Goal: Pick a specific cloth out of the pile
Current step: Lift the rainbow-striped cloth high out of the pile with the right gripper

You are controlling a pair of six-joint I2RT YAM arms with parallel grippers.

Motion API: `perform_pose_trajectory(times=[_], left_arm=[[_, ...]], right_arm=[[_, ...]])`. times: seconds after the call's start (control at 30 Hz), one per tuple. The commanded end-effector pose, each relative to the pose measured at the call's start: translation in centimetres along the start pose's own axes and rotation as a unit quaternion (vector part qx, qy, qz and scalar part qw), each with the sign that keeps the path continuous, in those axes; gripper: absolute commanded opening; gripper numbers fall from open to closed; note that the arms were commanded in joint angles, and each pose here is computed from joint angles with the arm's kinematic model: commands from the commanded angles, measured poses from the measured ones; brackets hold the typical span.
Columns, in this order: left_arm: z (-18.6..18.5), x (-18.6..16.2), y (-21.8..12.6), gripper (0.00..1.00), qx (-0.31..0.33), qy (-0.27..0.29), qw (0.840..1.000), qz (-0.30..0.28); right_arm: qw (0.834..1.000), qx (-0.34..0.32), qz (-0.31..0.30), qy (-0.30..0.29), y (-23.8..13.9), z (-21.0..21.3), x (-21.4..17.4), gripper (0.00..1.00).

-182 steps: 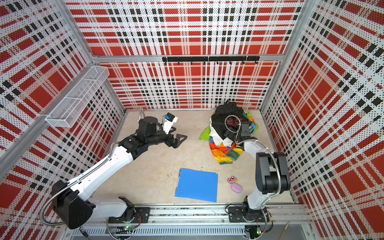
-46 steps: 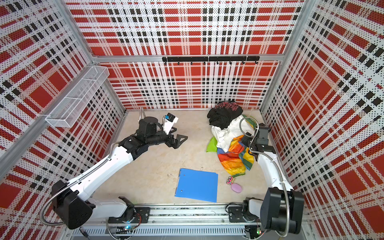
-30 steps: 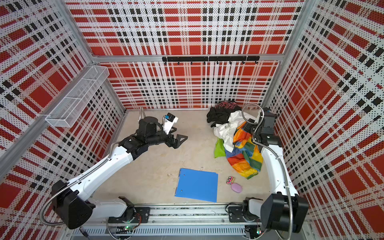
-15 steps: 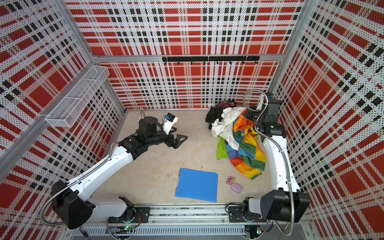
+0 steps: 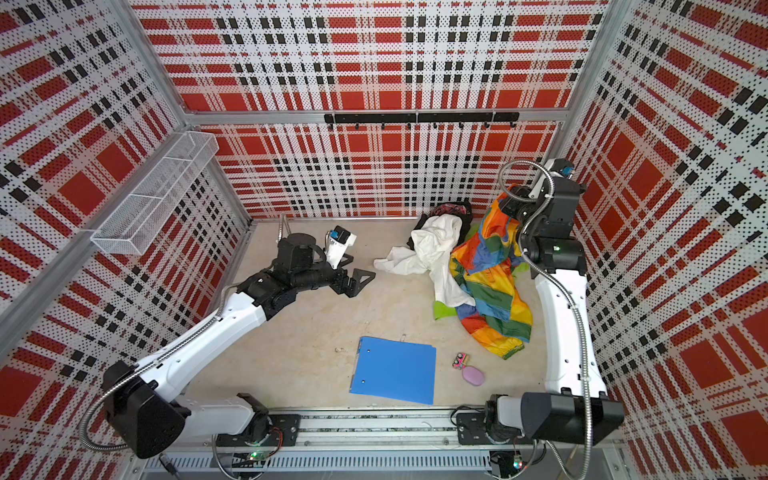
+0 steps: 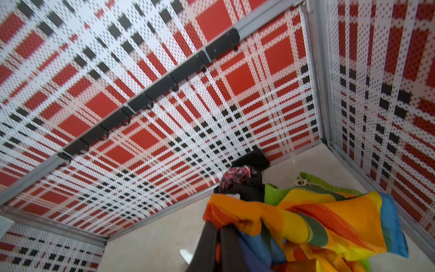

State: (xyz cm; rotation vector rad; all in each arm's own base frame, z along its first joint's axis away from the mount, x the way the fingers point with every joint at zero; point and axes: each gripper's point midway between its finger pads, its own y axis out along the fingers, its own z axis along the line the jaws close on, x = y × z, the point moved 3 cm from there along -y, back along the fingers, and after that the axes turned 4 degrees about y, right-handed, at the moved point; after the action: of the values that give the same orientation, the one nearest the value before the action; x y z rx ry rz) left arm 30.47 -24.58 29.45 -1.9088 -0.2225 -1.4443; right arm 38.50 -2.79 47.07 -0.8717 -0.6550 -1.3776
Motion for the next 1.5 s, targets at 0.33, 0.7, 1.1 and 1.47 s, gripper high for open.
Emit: perform_pose_trajectory(times=[0.33, 0.7, 1.1, 1.47], left_arm=[[-0.6, 0.8, 0.1, 0.99, -0.014, 0.0, 1.0, -0.016], [-0.6, 0.7, 0.3, 0.99, -0.018, -0.003, 1.0, -0.016], [-0.5, 1.1, -0.1, 1.0, -0.034, -0.016, 0.999, -0.029], [-1.0, 2.0, -1.3, 0.99, -0.068, -0.019, 0.995, -0.067]], right_arm=[[0.973, 0.116, -0.197, 0.021, -4.6, 7.7, 12.3, 0.04], [0.936, 0.237, -0.26, 0.029, -6.9, 12.7, 16.9, 0.04], [0.839, 0.461, -0.286, 0.051, -12.7, 19.5, 19.5, 0.05], [0.748, 0.58, -0.31, 0.086, -18.6, 22.5, 20.3, 0.06]])
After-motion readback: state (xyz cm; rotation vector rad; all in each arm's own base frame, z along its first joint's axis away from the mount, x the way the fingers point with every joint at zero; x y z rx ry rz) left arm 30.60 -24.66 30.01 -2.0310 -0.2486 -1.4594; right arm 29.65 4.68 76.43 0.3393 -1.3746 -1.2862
